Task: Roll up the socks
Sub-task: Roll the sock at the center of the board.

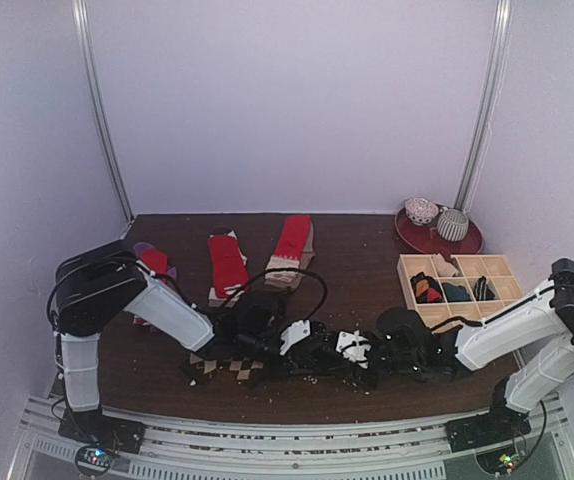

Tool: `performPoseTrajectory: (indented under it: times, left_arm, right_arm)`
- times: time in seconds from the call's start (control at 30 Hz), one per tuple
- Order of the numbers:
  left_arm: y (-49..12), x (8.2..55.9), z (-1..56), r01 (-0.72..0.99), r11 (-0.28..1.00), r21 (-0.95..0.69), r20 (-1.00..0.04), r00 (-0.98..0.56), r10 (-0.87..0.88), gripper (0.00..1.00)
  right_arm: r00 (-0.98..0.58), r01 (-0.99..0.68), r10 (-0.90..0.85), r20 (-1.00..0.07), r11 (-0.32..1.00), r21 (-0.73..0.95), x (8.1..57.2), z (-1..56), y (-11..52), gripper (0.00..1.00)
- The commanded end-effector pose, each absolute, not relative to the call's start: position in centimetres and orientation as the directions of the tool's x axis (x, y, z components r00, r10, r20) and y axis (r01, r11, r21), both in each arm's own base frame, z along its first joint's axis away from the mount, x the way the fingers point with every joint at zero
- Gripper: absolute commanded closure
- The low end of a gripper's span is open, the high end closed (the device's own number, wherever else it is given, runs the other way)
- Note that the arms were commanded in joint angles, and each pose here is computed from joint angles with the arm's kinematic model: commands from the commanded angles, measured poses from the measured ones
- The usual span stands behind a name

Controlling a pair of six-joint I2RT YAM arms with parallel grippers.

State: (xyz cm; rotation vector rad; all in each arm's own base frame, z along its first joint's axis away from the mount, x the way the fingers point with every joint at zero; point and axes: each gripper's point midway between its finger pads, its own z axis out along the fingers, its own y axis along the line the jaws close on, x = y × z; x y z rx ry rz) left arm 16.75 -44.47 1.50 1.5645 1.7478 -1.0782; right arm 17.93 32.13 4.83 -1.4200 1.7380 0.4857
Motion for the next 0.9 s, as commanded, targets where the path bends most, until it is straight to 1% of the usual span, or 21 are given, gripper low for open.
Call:
performPoseTrajectory:
  times: [0.0, 0.13, 0.2, 0.23, 0.27, 0.3, 0.33, 0.37, 0.4, 0.53, 0.57, 0.6, 0.63, 0.73, 0.87]
  left_arm:
    - [-35.4, 10.9, -9.3, 0.885, 0.161, -0.436, -0.423, -0.360, 0.832, 1.00]
    - [-35.1, 10.9, -9.6, 0.885, 0.165, -0.435, -0.416, -0.360, 0.835, 1.00]
    - [-35.2, 11.3, -9.6, 0.891, 0.171, -0.420, -0.423, -0.359, 0.832, 1.00]
    - [-35.4, 11.5, -9.4, 0.897, 0.169, -0.409, -0.435, -0.354, 0.828, 0.97]
    - [-35.7, 11.9, -8.9, 0.908, 0.159, -0.388, -0.461, -0.341, 0.819, 0.91]
    - [-36.1, 12.5, -8.2, 0.921, 0.152, -0.358, -0.493, -0.325, 0.807, 0.83]
    - [-36.4, 13.0, -7.4, 0.936, 0.140, -0.324, -0.528, -0.302, 0.794, 0.69]
    - [-36.9, 13.6, -6.2, 0.951, 0.125, -0.283, -0.568, -0.271, 0.777, 0.58]
    - [-37.3, 14.3, -5.1, 0.966, 0.113, -0.234, -0.606, -0.236, 0.760, 0.56]
    - [-38.6, 16.6, 0.6, 0.996, 0.084, -0.019, -0.765, -0.069, 0.641, 0.54]
    - [-38.8, 16.9, 1.9, 0.997, 0.078, 0.027, -0.791, -0.027, 0.611, 0.50]
    - [-39.2, 17.1, 3.3, 0.995, 0.069, 0.070, -0.815, 0.017, 0.580, 0.43]
    - [-39.4, 17.3, 4.1, 0.993, 0.058, 0.103, -0.826, 0.053, 0.561, 0.39]
    - [-40.4, 17.5, 5.8, 0.983, 0.018, 0.184, -0.843, 0.148, 0.517, 0.39]
    - [-41.8, 18.5, 7.4, 0.961, 0.018, 0.277, -0.850, 0.236, 0.470, 0.40]
  right_arm:
    - [-0.049, -0.942, -0.643, -0.764, 0.284, -0.179, 18.2, 4.3, 33.0, 0.66]
    - [-0.134, -0.947, -0.664, -0.736, 0.304, -0.102, 17.9, 2.9, 33.1, 0.77]
    - [-0.193, -0.944, -0.675, -0.712, 0.326, -0.054, 17.8, 2.2, 32.9, 0.80]
    - [-0.225, -0.941, -0.685, -0.693, 0.338, -0.028, 17.9, 1.8, 32.8, 0.81]
    - [-0.264, -0.936, -0.691, -0.673, 0.352, 0.006, 17.8, 1.4, 32.5, 0.82]
    - [-0.303, -0.929, -0.692, -0.656, 0.367, 0.042, 17.7, 1.1, 32.3, 0.83]
    - [-0.343, -0.918, -0.689, -0.638, 0.390, 0.073, 17.7, 0.8, 31.9, 0.83]
    - [-0.389, -0.903, -0.682, -0.620, 0.414, 0.111, 17.7, 0.5, 31.5, 0.83]
    - [-0.432, -0.887, -0.675, -0.598, 0.437, 0.147, 17.8, 0.2, 31.0, 0.83]
    - [-0.602, -0.796, -0.602, -0.525, 0.502, 0.337, 17.7, -0.1, 30.1, 0.84]
    - [-0.633, -0.773, -0.588, -0.505, 0.516, 0.369, 17.8, -0.2, 30.1, 0.84]
    - [-0.658, -0.752, -0.578, -0.483, 0.528, 0.394, 17.9, -0.3, 30.1, 0.84]
    - [-0.680, -0.733, -0.579, -0.450, 0.541, 0.412, 17.9, -0.7, 30.0, 0.84]
    - [-0.731, -0.679, -0.581, -0.358, 0.566, 0.468, 17.6, -1.9, 29.9, 0.84]
    - [-0.777, -0.613, -0.558, -0.292, 0.567, 0.550, 17.1, -2.5, 30.1, 0.84]
